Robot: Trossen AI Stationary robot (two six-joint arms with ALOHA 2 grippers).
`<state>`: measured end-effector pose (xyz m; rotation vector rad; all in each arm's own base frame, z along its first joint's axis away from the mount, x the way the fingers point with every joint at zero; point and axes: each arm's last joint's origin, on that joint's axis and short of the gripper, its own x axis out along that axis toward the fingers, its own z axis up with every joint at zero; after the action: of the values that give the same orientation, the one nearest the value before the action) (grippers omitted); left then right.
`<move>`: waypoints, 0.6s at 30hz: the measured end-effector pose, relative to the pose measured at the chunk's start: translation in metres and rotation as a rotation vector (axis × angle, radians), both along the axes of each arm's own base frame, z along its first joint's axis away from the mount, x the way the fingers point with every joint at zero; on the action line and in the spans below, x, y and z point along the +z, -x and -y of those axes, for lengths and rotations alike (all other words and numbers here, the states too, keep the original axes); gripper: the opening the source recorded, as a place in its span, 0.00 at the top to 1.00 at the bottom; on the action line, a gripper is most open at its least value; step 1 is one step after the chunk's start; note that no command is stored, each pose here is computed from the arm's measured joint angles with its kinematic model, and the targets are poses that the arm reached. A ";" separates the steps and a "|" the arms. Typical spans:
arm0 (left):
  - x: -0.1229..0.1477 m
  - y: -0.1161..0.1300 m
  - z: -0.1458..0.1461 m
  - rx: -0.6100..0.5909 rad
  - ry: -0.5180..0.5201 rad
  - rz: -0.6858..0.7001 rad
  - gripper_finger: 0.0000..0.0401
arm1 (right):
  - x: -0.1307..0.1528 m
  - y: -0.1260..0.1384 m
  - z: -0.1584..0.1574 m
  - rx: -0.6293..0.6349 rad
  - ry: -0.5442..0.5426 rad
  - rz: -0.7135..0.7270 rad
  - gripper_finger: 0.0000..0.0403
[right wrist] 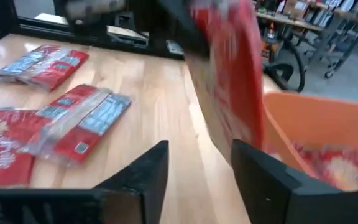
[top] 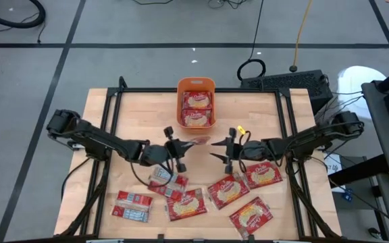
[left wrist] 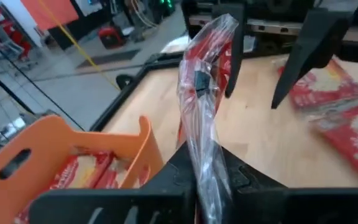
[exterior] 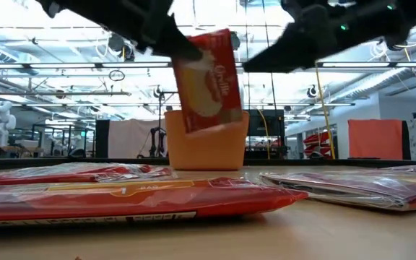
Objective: Sort popcorn bags into baskets
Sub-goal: Put the red popcorn bag into the orange bin
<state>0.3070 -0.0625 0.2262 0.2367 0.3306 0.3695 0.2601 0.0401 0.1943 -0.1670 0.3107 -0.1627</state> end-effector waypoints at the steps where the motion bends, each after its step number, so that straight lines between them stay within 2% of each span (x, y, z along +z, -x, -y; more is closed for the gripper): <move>1: 0.003 0.003 0.000 -0.006 0.004 0.005 0.94 | -0.005 0.004 0.001 -0.006 -0.018 0.000 0.57; 6: 0.025 0.007 0.001 -0.099 0.047 0.118 0.98 | -0.029 0.021 0.005 -0.029 -0.094 0.065 0.51; 9: 0.033 0.005 0.001 -0.155 0.052 0.190 0.97 | -0.039 0.032 0.008 -0.033 -0.109 0.118 0.50; 14: 0.045 0.003 -0.001 -0.245 0.059 0.299 0.95 | -0.030 0.035 0.009 -0.020 -0.108 0.268 0.50; 18: 0.046 0.001 -0.004 -0.293 0.069 0.320 0.98 | -0.011 0.024 0.007 -0.010 -0.070 0.352 0.50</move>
<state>0.3059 -0.0580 0.2721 0.1522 -0.0089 0.1024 0.2362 0.0333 0.1838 -0.0649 -0.0336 -0.1869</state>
